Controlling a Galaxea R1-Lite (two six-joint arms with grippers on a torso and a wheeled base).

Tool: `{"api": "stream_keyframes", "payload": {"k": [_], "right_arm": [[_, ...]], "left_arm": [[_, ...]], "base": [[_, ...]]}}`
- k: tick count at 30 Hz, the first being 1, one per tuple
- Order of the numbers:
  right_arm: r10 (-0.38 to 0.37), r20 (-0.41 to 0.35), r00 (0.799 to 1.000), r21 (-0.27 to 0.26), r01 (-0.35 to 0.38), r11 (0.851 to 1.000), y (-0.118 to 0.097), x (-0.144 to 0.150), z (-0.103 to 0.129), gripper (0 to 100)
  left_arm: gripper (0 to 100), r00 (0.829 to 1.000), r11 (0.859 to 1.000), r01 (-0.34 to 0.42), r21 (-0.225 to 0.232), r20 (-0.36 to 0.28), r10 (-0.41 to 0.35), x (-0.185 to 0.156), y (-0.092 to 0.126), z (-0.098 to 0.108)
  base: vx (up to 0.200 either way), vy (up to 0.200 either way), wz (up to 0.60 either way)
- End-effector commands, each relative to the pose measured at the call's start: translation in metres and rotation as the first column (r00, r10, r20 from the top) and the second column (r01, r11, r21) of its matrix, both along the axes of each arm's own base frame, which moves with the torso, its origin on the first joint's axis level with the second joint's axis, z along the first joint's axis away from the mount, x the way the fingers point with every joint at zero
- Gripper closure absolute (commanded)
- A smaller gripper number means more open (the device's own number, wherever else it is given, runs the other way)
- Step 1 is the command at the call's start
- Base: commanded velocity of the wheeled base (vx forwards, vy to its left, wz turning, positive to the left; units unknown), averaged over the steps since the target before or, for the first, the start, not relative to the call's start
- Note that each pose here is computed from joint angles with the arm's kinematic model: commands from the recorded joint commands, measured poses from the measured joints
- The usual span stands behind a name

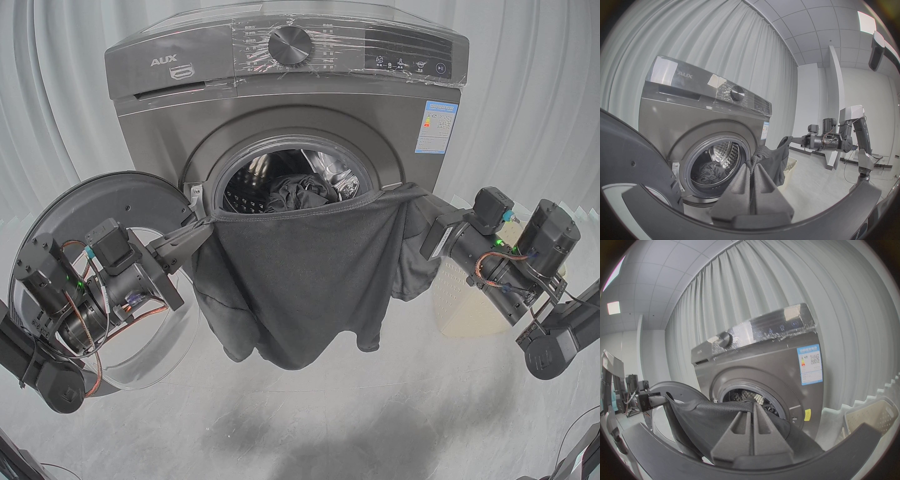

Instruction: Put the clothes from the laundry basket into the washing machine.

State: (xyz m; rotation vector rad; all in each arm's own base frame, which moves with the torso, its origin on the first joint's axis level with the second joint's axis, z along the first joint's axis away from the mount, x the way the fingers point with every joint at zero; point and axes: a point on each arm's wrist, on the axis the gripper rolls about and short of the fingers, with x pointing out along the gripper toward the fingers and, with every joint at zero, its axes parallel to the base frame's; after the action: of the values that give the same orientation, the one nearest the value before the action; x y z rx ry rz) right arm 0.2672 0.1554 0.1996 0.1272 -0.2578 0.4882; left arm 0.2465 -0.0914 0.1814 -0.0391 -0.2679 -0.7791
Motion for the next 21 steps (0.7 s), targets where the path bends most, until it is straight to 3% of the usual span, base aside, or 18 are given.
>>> {"api": "stream_keyframes", "payload": {"k": [1,11,16,21], "right_arm": [[0.026,0.053,0.998,0.037,-0.028,0.999,0.0,-0.018,0.019,100],[0.024,0.064,0.998,0.049,-0.027,0.998,-0.001,-0.019,0.023,100],[0.028,0.09,0.996,0.065,-0.034,0.997,0.0,-0.021,0.032,100],[0.025,0.091,0.995,0.068,-0.031,0.997,-0.001,-0.021,0.032,100]], "left_arm": [[100,1.0,1.0,-0.003,-0.003,0.025,0.003,-0.009,0.002,0.006],[100,0.995,0.998,-0.054,-0.031,0.077,0.056,-0.007,0.004,0.019],[100,0.987,0.994,-0.087,-0.069,0.133,0.096,-0.005,0.005,0.036],[100,0.982,0.991,-0.103,-0.087,0.149,0.115,-0.003,0.005,0.041]], "base": [[0.0,0.0,0.0],[0.0,0.0,0.0],[0.0,0.0,0.0],[0.0,0.0,0.0]]}}
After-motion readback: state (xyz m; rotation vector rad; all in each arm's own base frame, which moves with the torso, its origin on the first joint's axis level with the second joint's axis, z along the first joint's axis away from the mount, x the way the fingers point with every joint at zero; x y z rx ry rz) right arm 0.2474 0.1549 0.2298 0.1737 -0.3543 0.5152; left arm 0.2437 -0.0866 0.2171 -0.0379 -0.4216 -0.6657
